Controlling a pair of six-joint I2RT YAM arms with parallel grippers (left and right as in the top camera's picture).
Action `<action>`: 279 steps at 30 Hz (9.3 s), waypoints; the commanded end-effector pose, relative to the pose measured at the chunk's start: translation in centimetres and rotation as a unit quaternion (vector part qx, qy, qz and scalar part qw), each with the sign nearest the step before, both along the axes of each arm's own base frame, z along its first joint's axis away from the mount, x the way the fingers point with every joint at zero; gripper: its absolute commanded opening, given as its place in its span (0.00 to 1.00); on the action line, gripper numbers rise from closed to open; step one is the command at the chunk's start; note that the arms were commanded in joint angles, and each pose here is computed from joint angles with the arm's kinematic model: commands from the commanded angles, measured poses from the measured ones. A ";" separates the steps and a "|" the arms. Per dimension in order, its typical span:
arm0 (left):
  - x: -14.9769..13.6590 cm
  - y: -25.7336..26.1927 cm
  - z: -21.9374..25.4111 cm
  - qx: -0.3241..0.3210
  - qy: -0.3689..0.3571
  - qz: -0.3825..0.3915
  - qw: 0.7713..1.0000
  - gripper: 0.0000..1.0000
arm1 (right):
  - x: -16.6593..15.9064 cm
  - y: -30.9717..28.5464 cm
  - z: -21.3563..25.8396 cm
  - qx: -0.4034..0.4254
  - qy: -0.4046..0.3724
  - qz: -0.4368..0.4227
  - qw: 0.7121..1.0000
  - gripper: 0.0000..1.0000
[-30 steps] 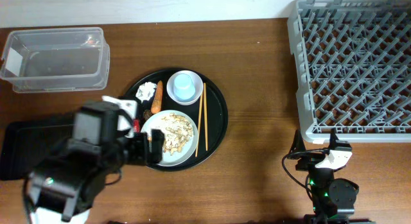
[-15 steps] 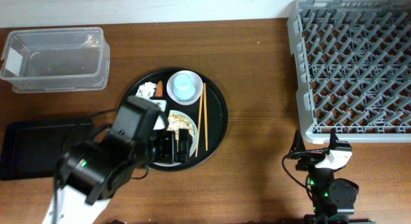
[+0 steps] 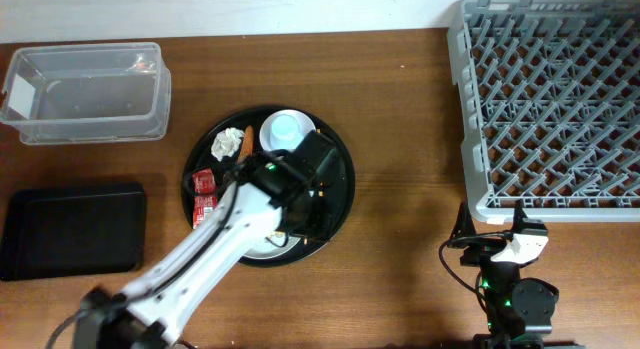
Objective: Sort waste into correct bins and load items into the dishwasher rack
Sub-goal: 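Move the left gripper over the white plate of rice, then grasp the white plate rim with the left gripper and lift it, then carry the plate left over the black tray, then tilt the plate to dump rice and shells onto the black tray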
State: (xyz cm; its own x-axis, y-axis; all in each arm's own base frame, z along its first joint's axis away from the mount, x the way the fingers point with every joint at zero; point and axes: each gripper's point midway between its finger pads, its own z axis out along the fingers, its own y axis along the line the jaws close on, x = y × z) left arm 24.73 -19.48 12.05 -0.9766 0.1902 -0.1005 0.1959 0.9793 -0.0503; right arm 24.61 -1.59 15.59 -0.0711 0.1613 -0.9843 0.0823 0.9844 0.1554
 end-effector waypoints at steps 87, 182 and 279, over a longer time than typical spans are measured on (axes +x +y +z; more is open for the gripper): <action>3.7 0.1 -11.4 0.089 -0.034 0.044 0.994 0.17 | 0.0 -0.1 -0.2 0.003 0.002 -0.006 1.000 0.98; 7.8 13.9 3.1 0.215 -0.133 0.164 0.953 0.01 | 0.0 -0.1 -0.2 0.003 0.002 -0.006 1.000 0.98; 6.1 44.9 13.2 -0.499 -0.272 0.519 0.639 0.01 | 0.0 -0.1 -0.2 0.003 0.002 -0.006 1.000 0.98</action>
